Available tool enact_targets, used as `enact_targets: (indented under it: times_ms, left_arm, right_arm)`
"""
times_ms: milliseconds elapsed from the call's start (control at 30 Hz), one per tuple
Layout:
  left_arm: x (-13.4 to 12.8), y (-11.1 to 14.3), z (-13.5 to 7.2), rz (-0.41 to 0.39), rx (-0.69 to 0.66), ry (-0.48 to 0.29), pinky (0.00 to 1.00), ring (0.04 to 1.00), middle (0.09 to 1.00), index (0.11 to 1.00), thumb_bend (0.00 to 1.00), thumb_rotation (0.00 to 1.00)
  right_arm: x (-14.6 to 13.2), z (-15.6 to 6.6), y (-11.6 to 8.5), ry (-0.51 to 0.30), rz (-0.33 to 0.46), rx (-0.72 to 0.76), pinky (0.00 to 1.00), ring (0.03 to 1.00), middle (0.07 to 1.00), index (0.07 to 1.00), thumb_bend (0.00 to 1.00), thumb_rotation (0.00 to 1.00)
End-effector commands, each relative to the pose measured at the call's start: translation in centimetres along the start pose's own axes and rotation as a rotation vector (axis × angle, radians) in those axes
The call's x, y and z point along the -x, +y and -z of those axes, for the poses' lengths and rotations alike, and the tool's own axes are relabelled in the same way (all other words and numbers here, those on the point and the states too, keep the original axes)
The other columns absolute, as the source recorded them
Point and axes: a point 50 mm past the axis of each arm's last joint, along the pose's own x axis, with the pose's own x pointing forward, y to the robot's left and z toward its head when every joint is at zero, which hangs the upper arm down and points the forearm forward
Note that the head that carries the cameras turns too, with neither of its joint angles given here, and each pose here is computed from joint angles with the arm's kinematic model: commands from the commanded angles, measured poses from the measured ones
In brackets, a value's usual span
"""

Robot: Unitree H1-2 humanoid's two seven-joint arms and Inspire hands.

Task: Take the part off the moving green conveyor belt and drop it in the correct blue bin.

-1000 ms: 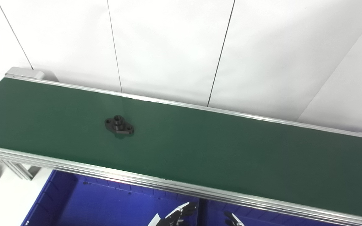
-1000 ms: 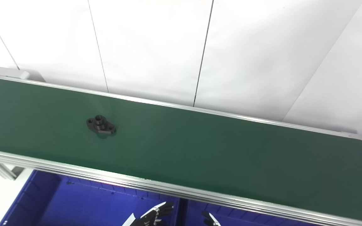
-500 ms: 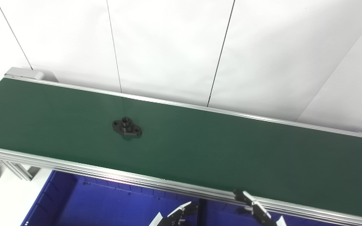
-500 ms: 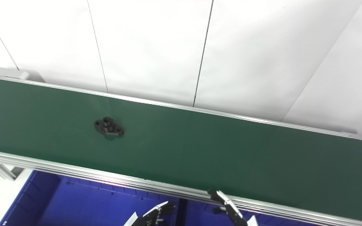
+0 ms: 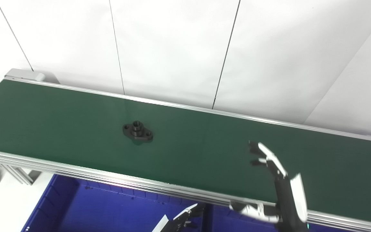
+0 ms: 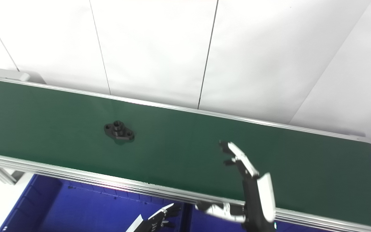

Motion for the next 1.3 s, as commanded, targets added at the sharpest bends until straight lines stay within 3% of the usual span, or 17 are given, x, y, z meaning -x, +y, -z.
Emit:
enact_targets:
  times_ms: [0, 167, 333, 700, 967, 1267]
  left_arm:
    - [-0.9, -0.2, -1.3, -0.006, -0.006, -0.081, 0.76, 0.89, 0.912, 0.907, 0.64, 0.84]
    - [-0.9, 0.0, -1.3, -0.009, -0.007, -0.081, 0.76, 0.889, 0.915, 0.906, 0.65, 0.84]
    - [-0.8, 0.0, -1.3, -0.009, -0.001, -0.079, 0.78, 0.896, 0.914, 0.905, 0.68, 0.83]
    - [-1.2, -0.4, -1.5, -0.002, 0.0, -0.086, 0.79, 0.905, 0.921, 0.915, 0.68, 0.82]
    - [-1.5, -0.9, -1.7, -0.008, 0.013, -0.093, 0.79, 0.907, 0.917, 0.916, 0.7, 0.83]
    - [-1.7, -1.5, -2.0, -0.018, 0.02, -0.104, 0.79, 0.907, 0.923, 0.924, 0.68, 0.82]
  right_arm:
    - [-2.5, -0.7, -0.4, -0.048, 0.018, 0.02, 0.56, 0.722, 0.853, 0.852, 0.98, 0.61]
    - [-6.2, -1.4, 0.1, -0.063, 0.0, 0.062, 0.58, 0.727, 0.859, 0.877, 0.97, 0.59]
    - [-10.5, -2.6, 1.2, -0.065, -0.029, 0.176, 0.54, 0.673, 0.823, 0.874, 0.96, 0.59]
    - [-16.8, -3.2, 3.2, 0.053, -0.13, 0.434, 0.51, 0.668, 0.808, 0.879, 0.98, 0.56]
    - [-19.8, -2.0, 5.8, 0.063, -0.228, 0.578, 0.49, 0.636, 0.785, 0.872, 0.99, 0.59]
    - [-22.0, -1.3, 10.2, 0.097, -0.337, 0.72, 0.45, 0.599, 0.771, 0.858, 1.0, 0.61]
